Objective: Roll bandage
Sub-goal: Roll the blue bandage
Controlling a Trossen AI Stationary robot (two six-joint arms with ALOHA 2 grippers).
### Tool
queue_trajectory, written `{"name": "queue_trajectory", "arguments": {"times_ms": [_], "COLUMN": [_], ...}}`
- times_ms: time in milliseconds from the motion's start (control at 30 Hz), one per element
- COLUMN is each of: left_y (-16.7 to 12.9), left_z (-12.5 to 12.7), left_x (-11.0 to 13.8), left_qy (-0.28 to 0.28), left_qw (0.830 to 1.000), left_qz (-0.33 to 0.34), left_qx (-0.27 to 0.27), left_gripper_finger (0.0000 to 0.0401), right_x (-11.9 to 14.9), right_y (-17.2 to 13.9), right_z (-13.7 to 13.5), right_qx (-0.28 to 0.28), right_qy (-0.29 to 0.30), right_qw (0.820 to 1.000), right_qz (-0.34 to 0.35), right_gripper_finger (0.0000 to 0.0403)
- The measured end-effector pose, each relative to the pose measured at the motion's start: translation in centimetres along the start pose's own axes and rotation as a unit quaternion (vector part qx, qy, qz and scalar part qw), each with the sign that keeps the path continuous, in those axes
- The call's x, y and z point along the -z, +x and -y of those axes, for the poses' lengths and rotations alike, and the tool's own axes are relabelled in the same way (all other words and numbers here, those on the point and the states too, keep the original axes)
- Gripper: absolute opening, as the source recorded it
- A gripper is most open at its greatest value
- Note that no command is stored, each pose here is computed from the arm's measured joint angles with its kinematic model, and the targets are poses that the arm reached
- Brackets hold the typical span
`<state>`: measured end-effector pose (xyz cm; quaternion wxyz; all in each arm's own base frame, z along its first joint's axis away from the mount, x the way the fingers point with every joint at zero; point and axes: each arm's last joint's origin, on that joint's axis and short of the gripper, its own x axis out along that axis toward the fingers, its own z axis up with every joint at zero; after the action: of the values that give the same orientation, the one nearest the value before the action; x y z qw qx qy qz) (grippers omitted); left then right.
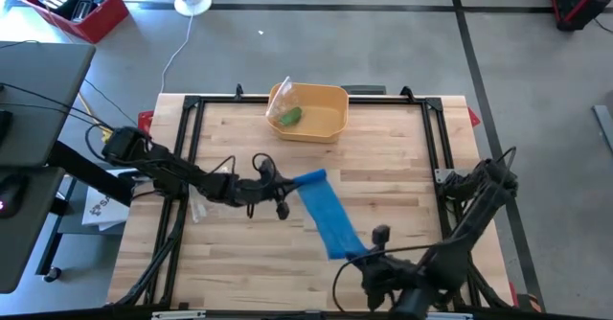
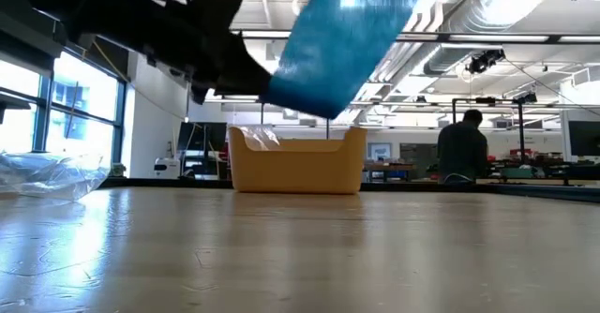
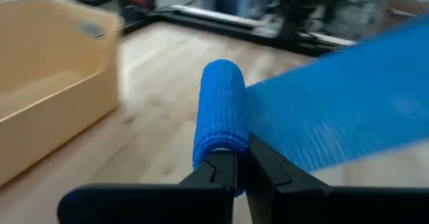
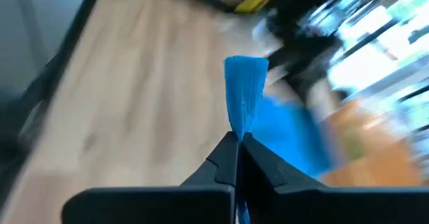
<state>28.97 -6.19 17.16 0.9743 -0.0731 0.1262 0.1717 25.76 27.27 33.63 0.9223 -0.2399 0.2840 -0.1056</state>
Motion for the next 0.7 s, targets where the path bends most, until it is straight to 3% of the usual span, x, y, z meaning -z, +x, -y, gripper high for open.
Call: {"name": "queue_trajectory", "arguments": {"times_ms": [133, 267, 433, 633, 700], "left_y": [0.6, 1.4, 2.3, 0.9, 0.0], "left_z": [2.1, 4.2, 6.5, 9.8, 10.9], "left_x": [0.4, 1.0, 2.3, 2.8, 2.6], "left_qy": [0.006, 0.026, 0.060, 0.068, 0.066], "left_qw": [0.999, 0.995, 0.984, 0.968, 0.963], "left_qz": [-0.007, -0.022, -0.050, -0.056, -0.051], "left_qx": [0.047, 0.094, 0.159, 0.236, 0.254], "left_gripper_finger": [0.0008, 0.0008, 0.0007, 0.0007, 0.0007], "right_x": [-3.1, -4.1, -2.9, 0.1, 1.0], "right_y": [-2.0, -2.1, 0.6, 5.6, 7.6], "right_z": [4.0, 6.7, 8.8, 12.0, 12.5], "right_qx": [0.054, 0.072, 0.072, 0.151, 0.153], "right_qy": [-0.001, 0.023, 0.041, 0.059, 0.057], "right_qw": [0.998, 0.997, 0.994, 0.970, 0.964], "right_qz": [0.028, 0.016, -0.067, -0.183, -0.208], "right_gripper_finger": [0.0000, 0.0000, 0.0000, 0.0000, 0.0000]}}
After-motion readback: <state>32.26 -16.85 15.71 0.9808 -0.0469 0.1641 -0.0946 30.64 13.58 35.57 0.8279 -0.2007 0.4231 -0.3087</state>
